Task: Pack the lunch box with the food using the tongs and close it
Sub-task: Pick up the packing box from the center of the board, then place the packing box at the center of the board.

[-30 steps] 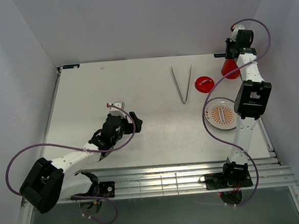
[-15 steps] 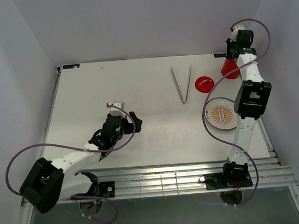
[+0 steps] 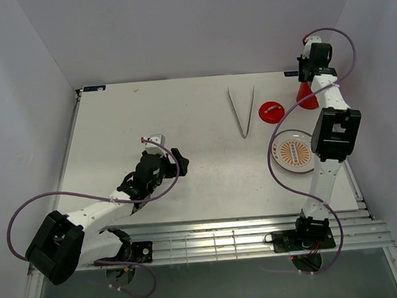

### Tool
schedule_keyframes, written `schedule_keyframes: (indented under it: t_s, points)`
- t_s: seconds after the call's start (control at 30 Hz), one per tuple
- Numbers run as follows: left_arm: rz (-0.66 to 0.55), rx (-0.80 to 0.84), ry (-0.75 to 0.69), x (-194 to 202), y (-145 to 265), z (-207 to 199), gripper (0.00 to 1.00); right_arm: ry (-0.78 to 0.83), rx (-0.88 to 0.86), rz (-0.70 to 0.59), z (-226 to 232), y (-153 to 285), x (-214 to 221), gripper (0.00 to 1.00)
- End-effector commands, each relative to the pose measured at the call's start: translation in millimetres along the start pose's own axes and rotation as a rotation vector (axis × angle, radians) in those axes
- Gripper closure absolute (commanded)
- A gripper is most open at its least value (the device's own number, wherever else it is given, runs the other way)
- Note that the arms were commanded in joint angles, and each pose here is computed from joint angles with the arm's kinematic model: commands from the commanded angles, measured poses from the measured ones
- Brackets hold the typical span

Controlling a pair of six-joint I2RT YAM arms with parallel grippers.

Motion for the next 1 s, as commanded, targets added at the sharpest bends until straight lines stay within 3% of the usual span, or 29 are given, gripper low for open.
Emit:
schedule_keyframes:
  t_s: [0.0,0.37,0.73,0.97]
  points:
    - [-0.036,0.039,0.009,-13,3,-11,0.04,0.127,0.105,-0.074,2,38,-39,0.92]
    - [-0.059,0.036,0.011,-18,7,-11,0.03,0.144,0.039,-0.179,56,141,-89,0.92]
    - [-0.222,-0.044,0.055,-40,31,10,0.05,0.156,-0.267,-0.107,198,241,-45,0.92]
    - [-0.269,-0.055,0.075,-46,39,15,0.05,0.154,-0.32,-0.089,258,285,1,0.92]
Point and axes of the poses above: each gripper's point midway between its finger pads, its own y axis back along the fingers, its own z axis along the line the jaws close on, x = y × z, the point moved 2 cm from there along y, back along the fingers, and after that the axes turned 8 degrees about y, right-handed, at the moved point
